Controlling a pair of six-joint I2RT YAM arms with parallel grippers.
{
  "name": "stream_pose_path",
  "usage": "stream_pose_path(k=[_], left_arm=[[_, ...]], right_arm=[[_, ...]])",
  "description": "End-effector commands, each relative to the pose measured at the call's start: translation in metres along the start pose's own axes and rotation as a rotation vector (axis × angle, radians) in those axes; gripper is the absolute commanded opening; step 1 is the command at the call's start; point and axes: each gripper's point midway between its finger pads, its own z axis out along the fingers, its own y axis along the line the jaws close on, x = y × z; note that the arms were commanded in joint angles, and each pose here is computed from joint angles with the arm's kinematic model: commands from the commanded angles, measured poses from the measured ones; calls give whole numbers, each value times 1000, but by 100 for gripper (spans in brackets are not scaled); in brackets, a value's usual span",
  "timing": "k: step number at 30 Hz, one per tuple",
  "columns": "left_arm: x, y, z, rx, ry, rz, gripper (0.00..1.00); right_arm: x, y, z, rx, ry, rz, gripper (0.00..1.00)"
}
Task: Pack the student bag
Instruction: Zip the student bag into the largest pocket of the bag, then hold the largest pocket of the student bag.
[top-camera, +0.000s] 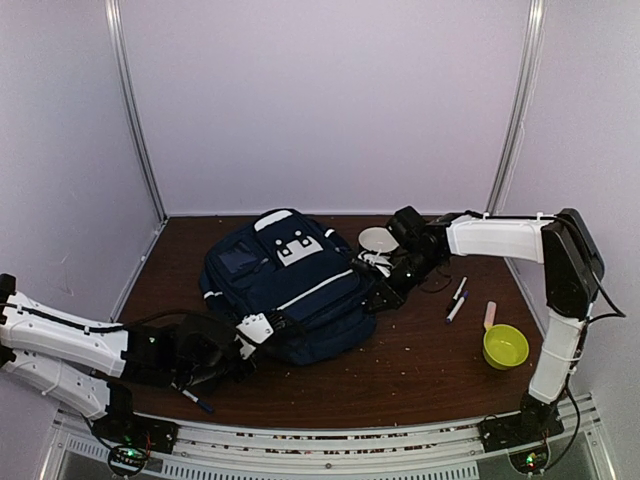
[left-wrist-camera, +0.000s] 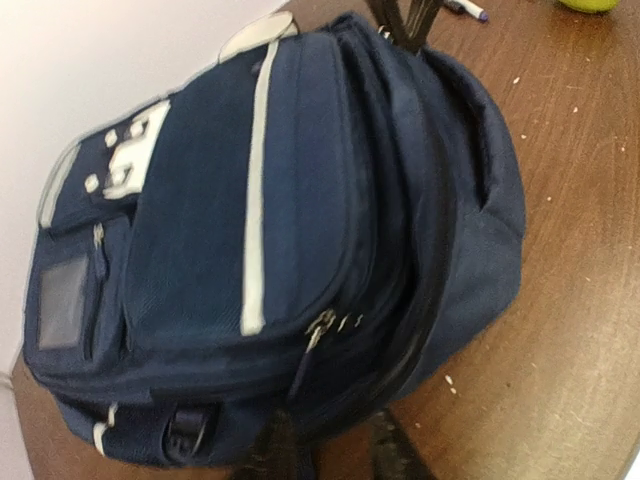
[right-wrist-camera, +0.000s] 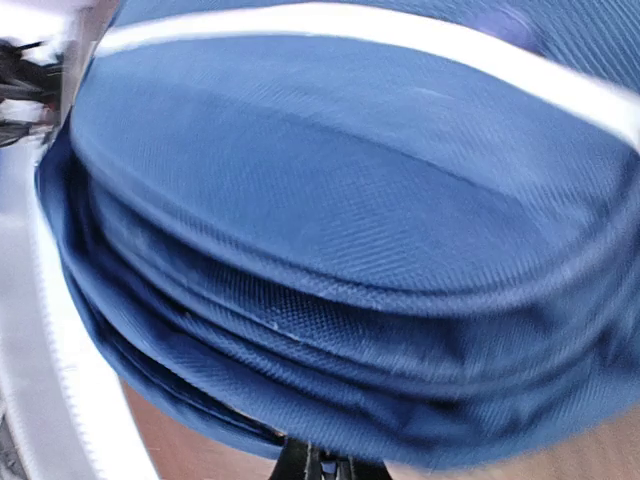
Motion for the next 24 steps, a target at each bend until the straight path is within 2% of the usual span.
stream_pose_path(k=[1, 6, 10, 14, 20, 24], left_arm=[[17, 5, -9, 1, 101, -24, 38], [-32, -9, -10, 103, -32, -125, 52], [-63, -28, 9, 171, -115, -208, 57], [-78, -49, 36, 216, -100, -202, 58], [-79, -57, 66, 175, -56, -159, 58], [-79, -58, 76, 152, -35, -140, 55]], right_arm=[[7, -28, -16, 153, 4, 18, 0], [7, 22, -9, 68, -9, -63, 0], [-2, 45, -10, 14, -51, -68, 0], [-7, 60, -10, -24, -68, -66, 0], [-6, 78, -9, -60, -72, -87, 0], [-3, 85, -8, -68, -77, -95, 0]])
